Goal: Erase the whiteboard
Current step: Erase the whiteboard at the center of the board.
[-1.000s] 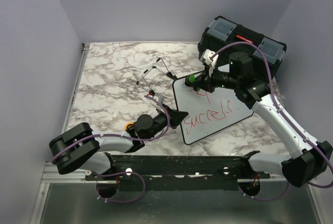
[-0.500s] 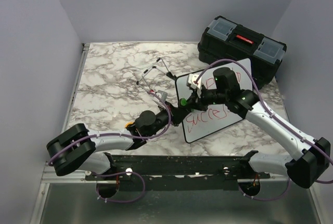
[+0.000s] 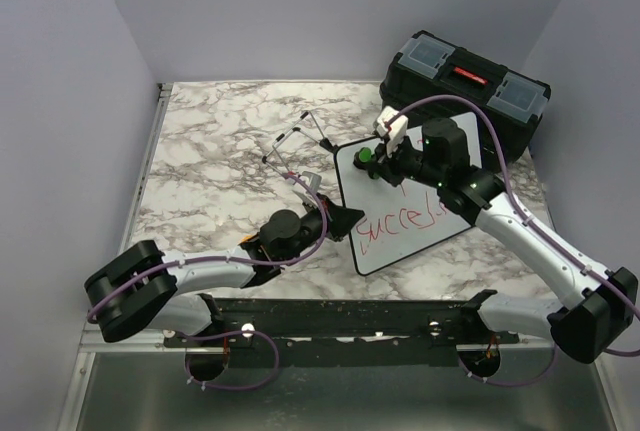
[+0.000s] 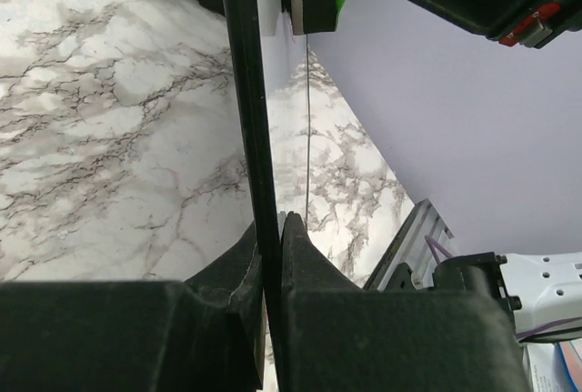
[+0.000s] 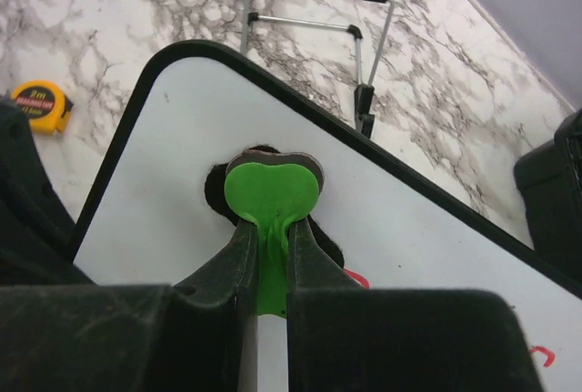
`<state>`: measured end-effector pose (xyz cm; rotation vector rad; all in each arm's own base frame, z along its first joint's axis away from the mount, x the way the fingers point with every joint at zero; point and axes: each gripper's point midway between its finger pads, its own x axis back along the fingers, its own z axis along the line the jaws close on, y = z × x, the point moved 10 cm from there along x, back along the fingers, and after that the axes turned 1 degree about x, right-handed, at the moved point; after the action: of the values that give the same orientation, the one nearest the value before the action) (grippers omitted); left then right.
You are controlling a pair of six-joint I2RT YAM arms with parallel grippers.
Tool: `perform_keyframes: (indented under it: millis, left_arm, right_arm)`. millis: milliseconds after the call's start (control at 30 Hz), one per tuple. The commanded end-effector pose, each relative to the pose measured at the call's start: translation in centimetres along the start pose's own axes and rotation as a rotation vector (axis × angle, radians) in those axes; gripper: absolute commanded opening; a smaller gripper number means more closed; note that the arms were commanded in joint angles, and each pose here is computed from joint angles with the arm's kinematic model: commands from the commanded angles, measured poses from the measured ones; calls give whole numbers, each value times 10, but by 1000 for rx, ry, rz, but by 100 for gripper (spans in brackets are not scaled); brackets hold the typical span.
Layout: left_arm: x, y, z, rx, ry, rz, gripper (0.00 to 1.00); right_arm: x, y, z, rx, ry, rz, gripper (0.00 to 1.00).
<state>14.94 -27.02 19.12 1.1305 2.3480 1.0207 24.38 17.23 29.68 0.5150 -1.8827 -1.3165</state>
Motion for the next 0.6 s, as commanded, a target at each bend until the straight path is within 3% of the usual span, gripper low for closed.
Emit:
perform_keyframes:
  millis: [0, 100, 267, 433, 500, 567]
  left_arm:
    - [2, 3, -14, -122, -61, 52, 0]
    - [0, 5, -17, -126, -48, 65, 0]
    - [-4, 8, -21, -143, -3, 93, 0]
    - [-4, 9, -24, -124, 3, 88, 0]
    - [-4, 11, -25, -114, 5, 86, 0]
    - [-4, 12, -26, -108, 12, 88, 0]
  right_arm:
    - [10, -1, 15, 80, 251, 4, 1]
    - [21, 13, 14, 75, 258, -11, 1]
    - [35, 31, -8, 57, 59, -17, 1]
    - [27, 16, -24, -3, -139, 18, 1]
    - [25, 9, -18, 0, -78, 23, 1]
    - [23, 1, -4, 38, 115, 24, 1]
